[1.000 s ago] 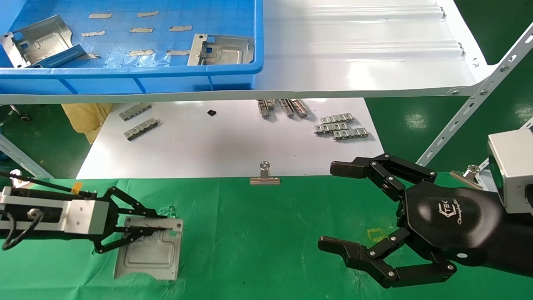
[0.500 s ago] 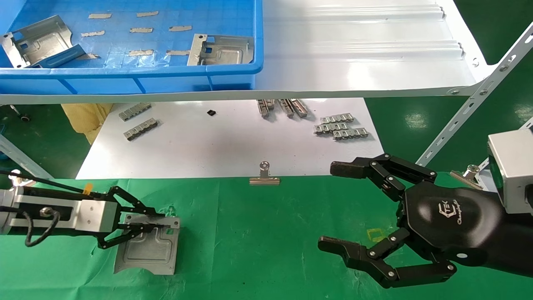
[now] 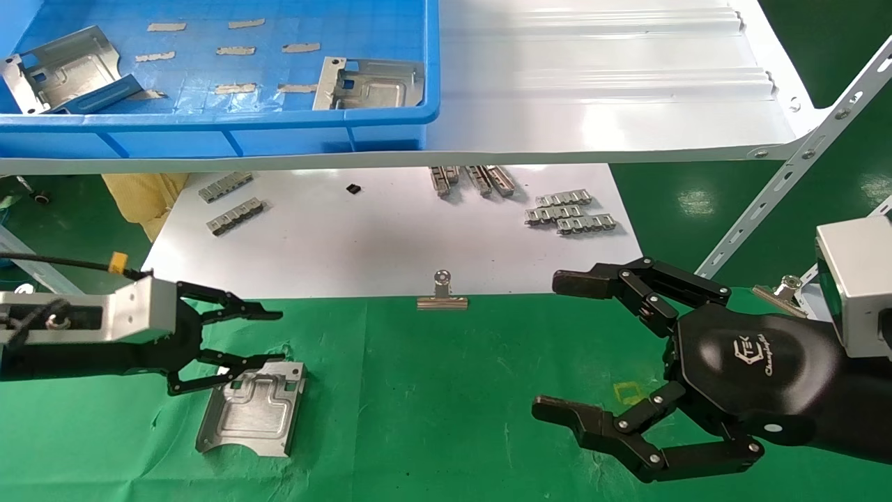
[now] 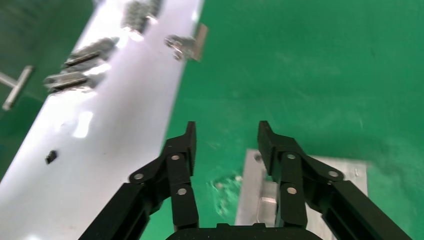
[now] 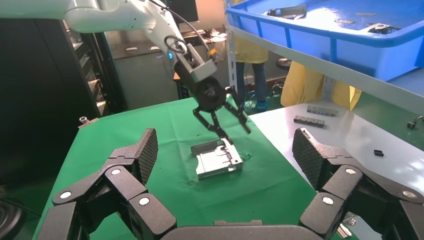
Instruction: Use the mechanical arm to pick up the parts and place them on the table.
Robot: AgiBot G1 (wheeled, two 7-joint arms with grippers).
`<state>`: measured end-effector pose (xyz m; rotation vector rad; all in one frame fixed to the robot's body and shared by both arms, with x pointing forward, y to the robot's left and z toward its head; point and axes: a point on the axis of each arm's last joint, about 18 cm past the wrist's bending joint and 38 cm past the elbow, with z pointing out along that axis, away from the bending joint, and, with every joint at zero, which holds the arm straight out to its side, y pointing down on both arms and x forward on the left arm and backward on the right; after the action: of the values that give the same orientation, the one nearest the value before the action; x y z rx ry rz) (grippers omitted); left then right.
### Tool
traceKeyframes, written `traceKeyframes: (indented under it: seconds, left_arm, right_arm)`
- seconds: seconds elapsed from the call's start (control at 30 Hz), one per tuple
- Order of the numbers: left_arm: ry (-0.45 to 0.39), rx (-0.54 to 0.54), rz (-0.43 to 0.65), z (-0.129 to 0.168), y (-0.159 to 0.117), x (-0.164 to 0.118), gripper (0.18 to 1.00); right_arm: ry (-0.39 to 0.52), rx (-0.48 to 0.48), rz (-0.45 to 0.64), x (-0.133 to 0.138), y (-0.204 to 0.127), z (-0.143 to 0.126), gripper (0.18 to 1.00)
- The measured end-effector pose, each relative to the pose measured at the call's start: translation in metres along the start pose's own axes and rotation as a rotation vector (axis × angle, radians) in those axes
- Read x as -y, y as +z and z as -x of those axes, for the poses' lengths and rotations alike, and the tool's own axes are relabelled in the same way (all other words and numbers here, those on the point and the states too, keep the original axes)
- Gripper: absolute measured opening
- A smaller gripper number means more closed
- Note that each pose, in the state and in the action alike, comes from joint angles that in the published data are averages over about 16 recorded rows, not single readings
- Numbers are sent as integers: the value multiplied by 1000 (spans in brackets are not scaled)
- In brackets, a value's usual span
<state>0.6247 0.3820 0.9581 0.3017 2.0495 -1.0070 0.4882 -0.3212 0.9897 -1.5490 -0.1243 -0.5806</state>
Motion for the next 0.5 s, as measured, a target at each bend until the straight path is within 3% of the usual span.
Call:
traceKeyframes:
  seconds: [0.5]
  left_arm:
    - [-71, 36, -66, -1, 1, 6, 742]
  right_arm:
    - [0, 0, 0, 0, 0, 0, 1001]
